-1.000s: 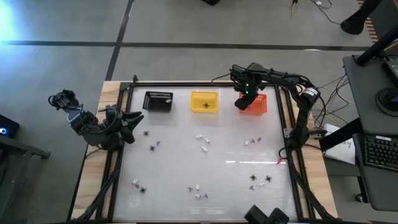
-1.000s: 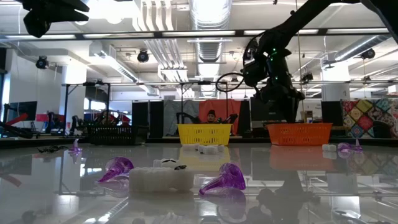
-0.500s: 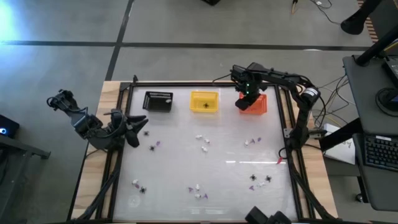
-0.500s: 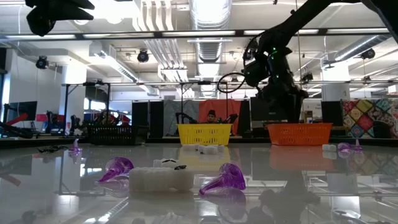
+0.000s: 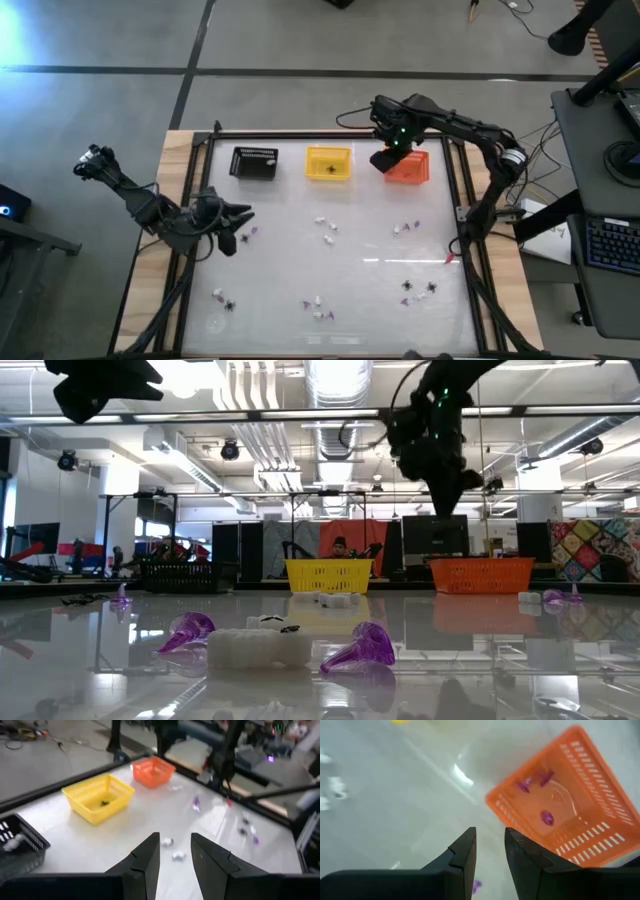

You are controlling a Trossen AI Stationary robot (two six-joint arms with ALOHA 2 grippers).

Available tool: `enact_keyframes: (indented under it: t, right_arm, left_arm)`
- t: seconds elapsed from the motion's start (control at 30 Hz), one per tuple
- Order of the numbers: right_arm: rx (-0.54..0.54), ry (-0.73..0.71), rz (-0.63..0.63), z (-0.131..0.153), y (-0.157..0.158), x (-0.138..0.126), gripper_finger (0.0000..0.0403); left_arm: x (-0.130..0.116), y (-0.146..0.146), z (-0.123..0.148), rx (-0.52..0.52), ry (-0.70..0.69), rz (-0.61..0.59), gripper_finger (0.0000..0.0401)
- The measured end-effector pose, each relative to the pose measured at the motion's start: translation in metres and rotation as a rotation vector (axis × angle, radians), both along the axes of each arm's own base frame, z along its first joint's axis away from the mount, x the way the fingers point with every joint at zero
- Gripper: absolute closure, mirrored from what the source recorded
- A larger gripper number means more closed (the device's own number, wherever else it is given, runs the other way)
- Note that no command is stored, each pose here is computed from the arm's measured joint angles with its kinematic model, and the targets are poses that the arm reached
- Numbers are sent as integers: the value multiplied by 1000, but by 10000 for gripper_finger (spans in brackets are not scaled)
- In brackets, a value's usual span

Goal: Sort Halloween decoration
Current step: Put the white skeleton toy into the black basket

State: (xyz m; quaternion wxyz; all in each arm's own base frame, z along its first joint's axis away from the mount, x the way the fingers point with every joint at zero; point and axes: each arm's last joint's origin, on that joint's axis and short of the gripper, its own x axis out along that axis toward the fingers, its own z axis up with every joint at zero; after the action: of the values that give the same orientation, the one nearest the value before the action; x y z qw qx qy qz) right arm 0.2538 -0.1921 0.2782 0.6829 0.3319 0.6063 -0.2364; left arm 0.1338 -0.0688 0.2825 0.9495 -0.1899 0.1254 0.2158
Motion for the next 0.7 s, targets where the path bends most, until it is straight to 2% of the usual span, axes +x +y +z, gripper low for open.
enact_keyframes:
  t: [0.27,0.57,0.7]
  right_arm:
    - [-64,-131,-71,36,33,0,307]
    - [-59,-198,-112,58,66,-2,315]
    - [-47,-221,-124,65,82,-2,319]
  left_arm:
    - [10,-3,-7,-30,86,-110,307]
    - [23,-17,-9,38,142,-340,307]
    - [31,-20,-14,55,171,-368,307]
